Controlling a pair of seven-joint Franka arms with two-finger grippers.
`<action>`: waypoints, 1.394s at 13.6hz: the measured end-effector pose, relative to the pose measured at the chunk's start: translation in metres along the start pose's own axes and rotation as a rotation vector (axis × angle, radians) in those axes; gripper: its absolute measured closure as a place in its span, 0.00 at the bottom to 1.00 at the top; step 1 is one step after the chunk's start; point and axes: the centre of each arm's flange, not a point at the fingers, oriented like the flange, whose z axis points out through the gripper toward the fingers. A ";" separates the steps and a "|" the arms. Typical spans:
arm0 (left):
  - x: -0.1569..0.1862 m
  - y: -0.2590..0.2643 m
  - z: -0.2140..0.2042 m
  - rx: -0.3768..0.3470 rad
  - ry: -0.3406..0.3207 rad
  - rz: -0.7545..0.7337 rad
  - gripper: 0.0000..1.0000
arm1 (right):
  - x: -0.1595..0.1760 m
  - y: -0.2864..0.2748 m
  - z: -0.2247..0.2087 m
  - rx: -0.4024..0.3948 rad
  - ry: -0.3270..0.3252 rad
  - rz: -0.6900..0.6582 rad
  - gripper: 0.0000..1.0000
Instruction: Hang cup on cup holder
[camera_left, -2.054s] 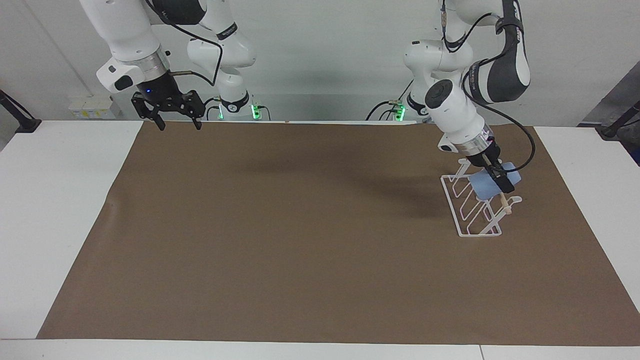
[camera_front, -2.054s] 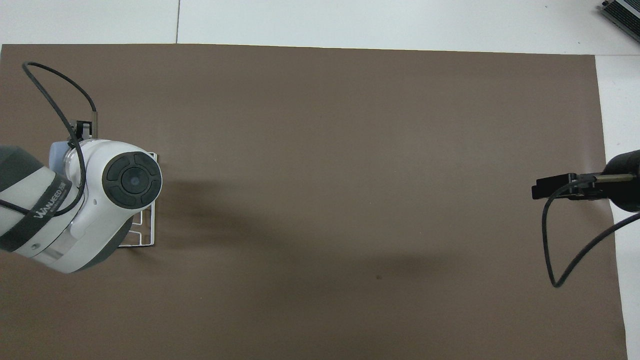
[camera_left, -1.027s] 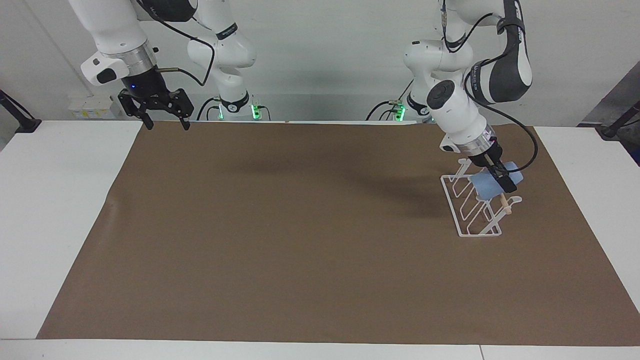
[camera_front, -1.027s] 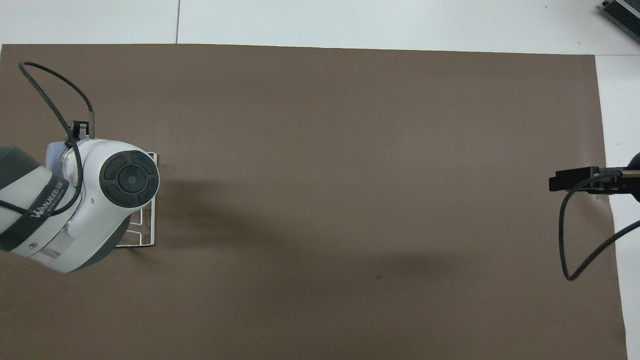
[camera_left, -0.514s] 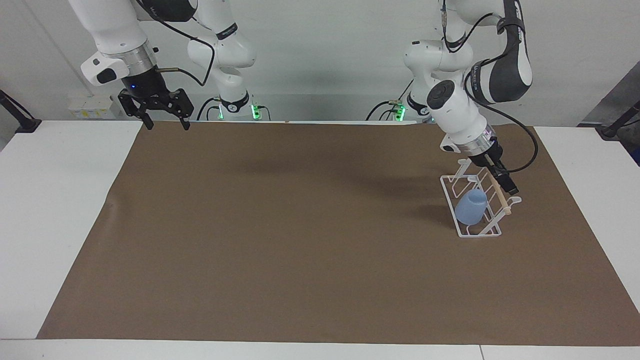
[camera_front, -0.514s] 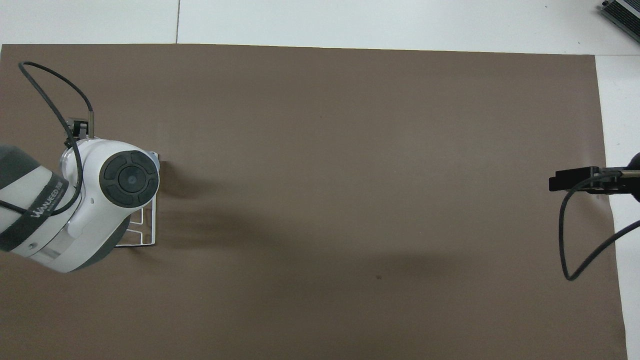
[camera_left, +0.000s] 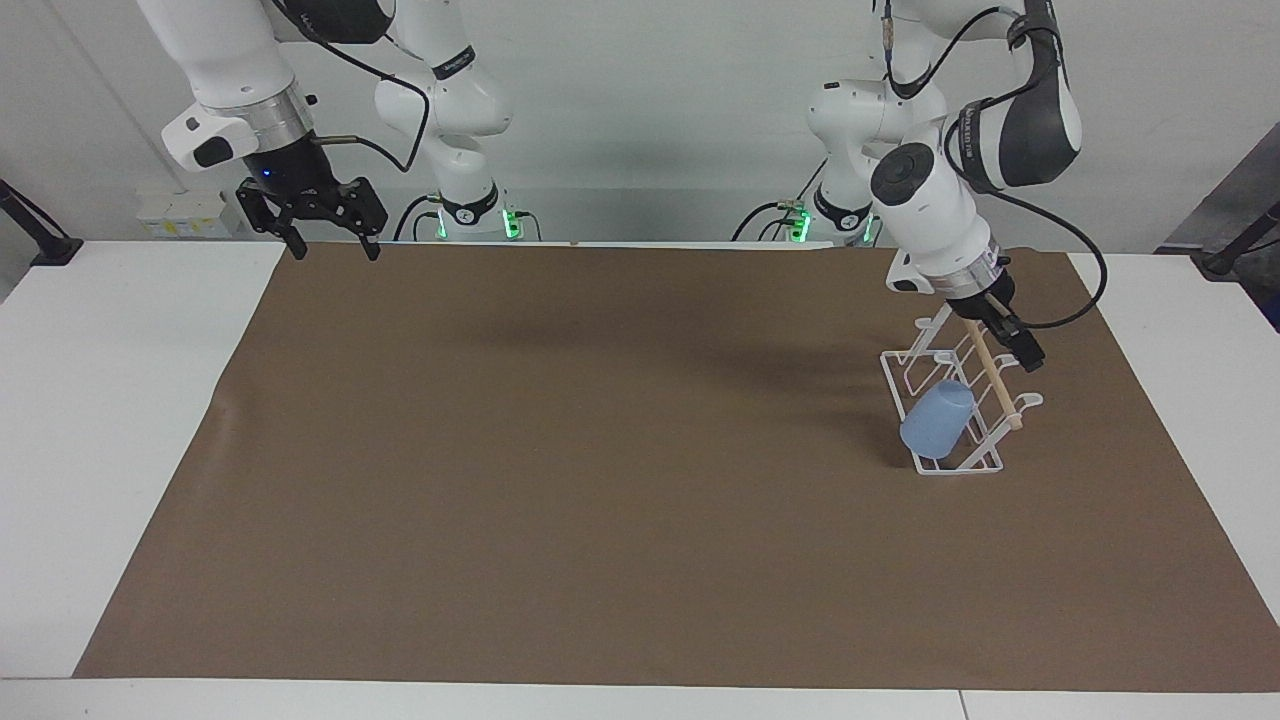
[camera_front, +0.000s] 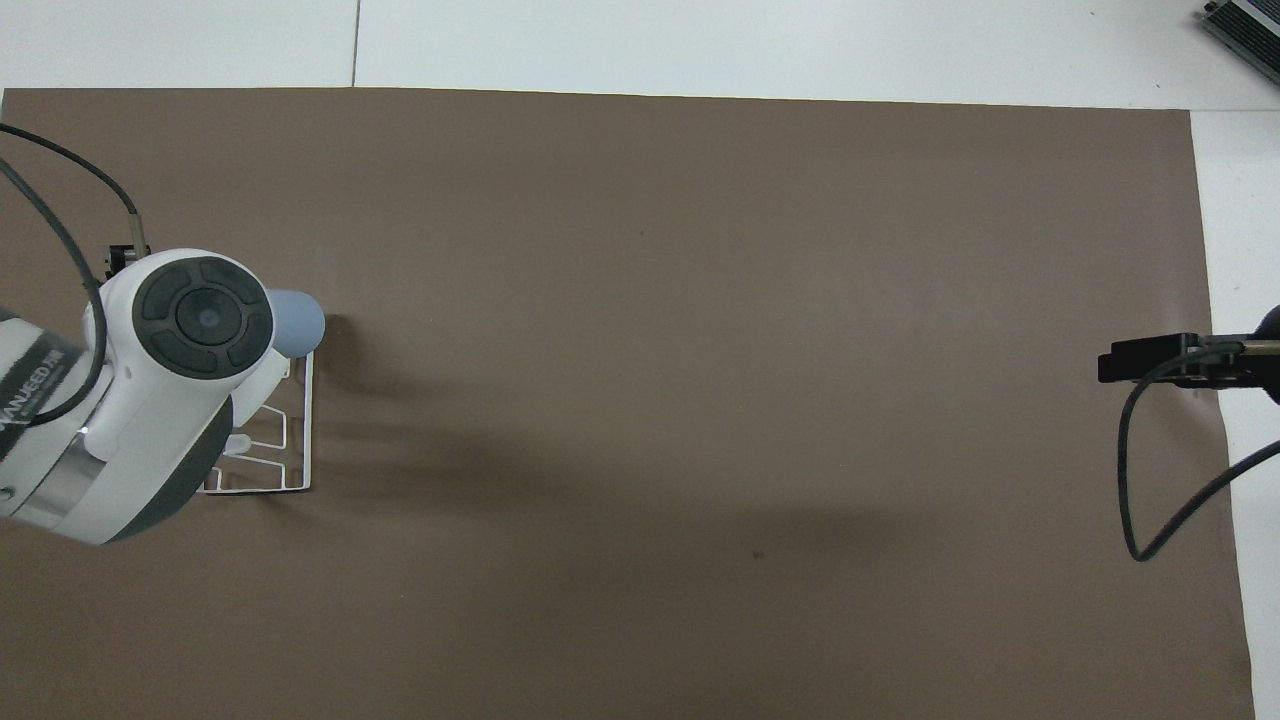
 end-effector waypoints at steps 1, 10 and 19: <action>-0.003 -0.001 -0.007 -0.025 0.034 -0.046 0.00 | 0.000 0.000 0.000 0.000 0.000 0.000 0.00; -0.039 -0.006 -0.023 -0.287 0.250 -0.566 0.00 | 0.000 0.000 0.000 0.000 0.000 0.000 0.00; -0.070 -0.027 -0.046 -0.489 0.448 -0.883 0.00 | 0.000 0.000 0.000 0.000 0.000 0.000 0.00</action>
